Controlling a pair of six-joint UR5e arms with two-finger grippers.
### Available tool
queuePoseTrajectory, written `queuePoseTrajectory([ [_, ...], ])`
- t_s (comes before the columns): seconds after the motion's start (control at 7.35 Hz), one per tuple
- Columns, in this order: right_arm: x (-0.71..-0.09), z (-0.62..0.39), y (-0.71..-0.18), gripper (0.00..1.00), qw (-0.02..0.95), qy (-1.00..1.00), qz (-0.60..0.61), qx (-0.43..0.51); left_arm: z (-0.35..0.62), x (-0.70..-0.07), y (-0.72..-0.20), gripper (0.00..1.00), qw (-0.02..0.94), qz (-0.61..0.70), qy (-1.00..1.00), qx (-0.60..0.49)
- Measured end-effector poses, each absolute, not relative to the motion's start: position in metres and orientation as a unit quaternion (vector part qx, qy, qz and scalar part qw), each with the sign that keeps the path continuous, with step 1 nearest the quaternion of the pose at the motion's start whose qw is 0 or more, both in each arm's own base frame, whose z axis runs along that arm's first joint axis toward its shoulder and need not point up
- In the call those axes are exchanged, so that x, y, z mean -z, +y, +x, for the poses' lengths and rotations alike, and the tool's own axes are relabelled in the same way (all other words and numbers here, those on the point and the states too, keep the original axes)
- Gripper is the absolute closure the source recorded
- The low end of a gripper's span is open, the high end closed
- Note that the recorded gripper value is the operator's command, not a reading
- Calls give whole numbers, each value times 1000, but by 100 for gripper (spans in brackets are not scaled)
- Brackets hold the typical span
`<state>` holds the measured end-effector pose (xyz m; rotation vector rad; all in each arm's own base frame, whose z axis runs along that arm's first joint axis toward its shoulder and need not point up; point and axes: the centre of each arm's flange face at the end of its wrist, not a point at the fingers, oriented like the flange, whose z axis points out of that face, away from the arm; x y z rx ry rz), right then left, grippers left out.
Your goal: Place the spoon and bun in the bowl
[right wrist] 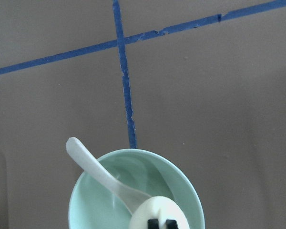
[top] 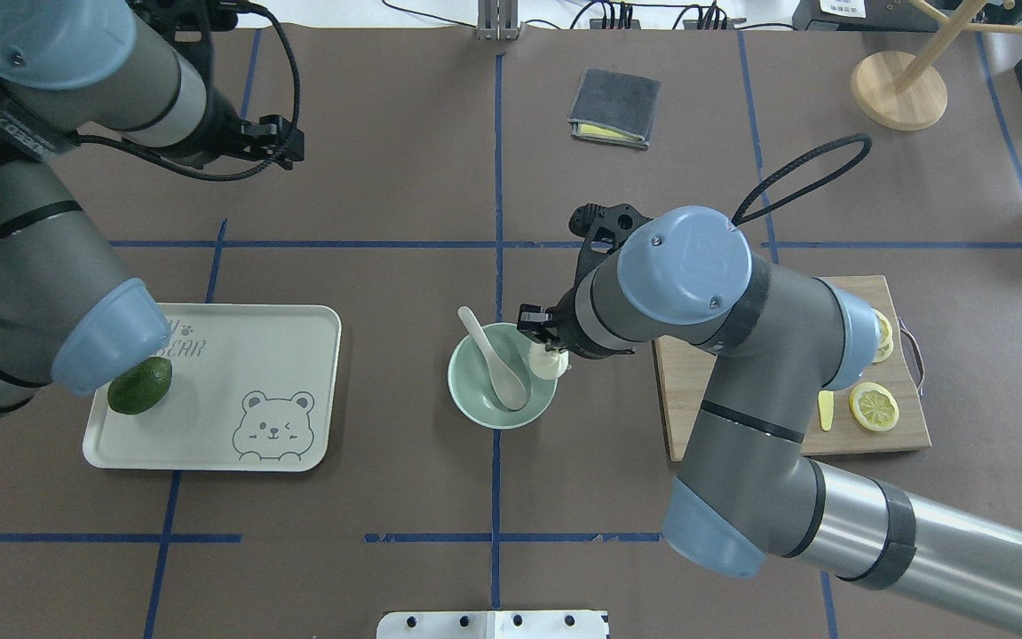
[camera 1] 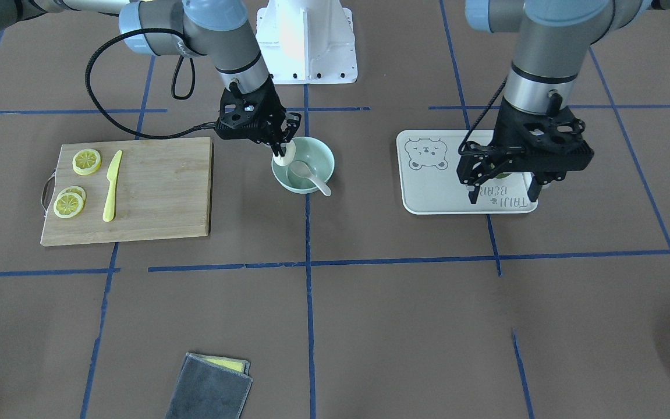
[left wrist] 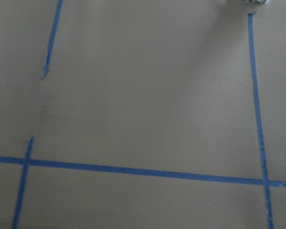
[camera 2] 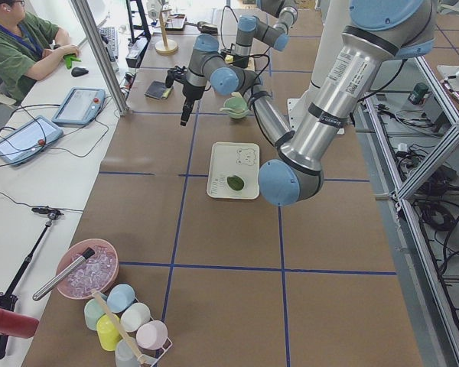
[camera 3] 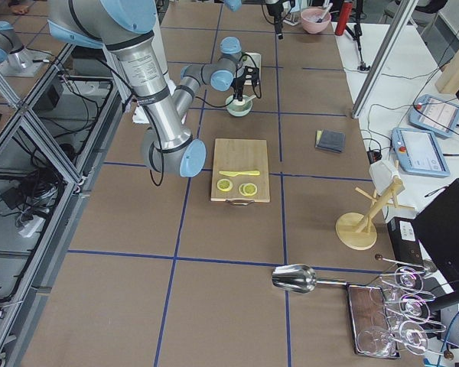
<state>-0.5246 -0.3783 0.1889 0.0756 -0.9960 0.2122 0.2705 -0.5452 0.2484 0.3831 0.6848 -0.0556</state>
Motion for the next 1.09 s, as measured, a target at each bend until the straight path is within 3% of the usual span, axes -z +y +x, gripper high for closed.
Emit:
queuePoseTrajectory([
  [0.68, -174, -532, -378, 0, 868, -483, 44, -105, 186, -314, -567, 0, 938, 203, 277, -44],
  [1.09, -173, -480, -394, 0, 882, -457, 56, -106, 131, -358, -575, 0, 941, 190, 266, -90],
])
